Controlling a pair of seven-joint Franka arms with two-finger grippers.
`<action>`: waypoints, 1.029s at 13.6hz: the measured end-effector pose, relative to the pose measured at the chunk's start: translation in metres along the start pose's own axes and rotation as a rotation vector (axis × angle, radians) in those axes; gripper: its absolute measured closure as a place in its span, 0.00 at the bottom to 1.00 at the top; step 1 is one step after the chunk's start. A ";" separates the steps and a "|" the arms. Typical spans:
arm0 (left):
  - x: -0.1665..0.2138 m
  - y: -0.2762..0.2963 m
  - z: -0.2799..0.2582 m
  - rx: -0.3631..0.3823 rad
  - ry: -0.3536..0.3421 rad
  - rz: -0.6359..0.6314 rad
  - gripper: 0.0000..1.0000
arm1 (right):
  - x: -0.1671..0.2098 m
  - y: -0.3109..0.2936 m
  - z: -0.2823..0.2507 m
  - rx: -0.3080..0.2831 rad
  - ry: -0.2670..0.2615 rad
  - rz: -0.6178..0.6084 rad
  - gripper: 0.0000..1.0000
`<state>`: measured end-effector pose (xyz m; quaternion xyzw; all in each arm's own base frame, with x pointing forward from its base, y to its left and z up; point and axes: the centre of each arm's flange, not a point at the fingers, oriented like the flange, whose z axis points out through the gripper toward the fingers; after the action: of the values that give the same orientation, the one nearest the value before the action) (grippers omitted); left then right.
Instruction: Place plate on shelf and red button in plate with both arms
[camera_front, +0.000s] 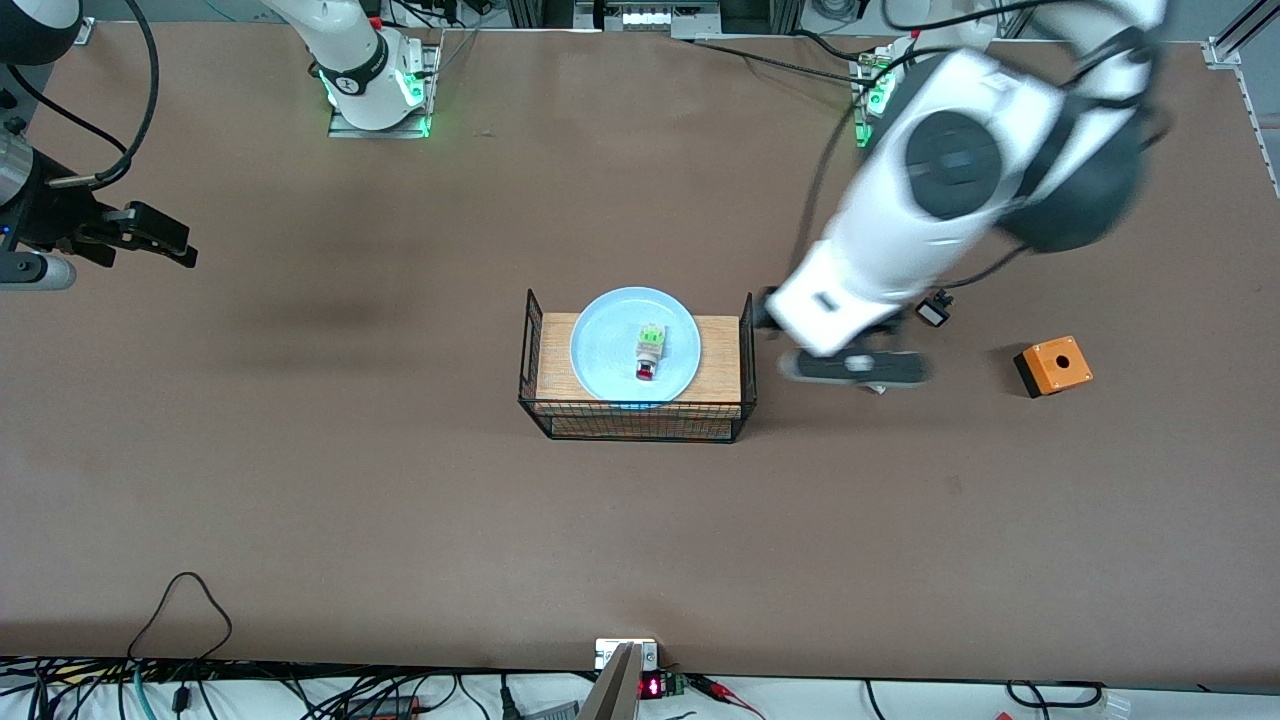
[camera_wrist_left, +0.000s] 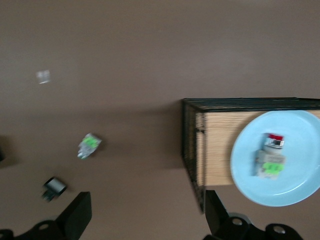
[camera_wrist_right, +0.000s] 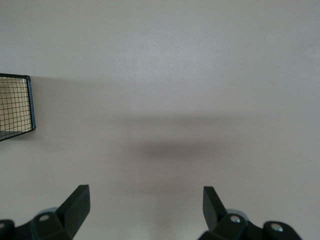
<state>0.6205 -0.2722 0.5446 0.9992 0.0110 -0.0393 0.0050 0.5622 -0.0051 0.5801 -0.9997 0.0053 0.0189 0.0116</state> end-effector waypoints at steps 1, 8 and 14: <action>-0.001 -0.019 -0.009 0.011 -0.015 -0.002 0.00 | 0.000 -0.001 -0.003 0.000 0.006 -0.001 0.00; 0.001 -0.178 -0.015 0.033 0.012 0.091 0.00 | 0.001 -0.004 -0.006 0.000 0.013 -0.007 0.00; -0.068 -0.232 -0.025 0.044 0.066 0.091 0.00 | 0.001 -0.005 -0.006 0.000 0.013 -0.009 0.00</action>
<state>0.5490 -0.0410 0.5723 0.9992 -0.0353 -0.0062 -0.0156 0.5630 -0.0005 0.5865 -0.9999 0.0010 0.0124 0.0116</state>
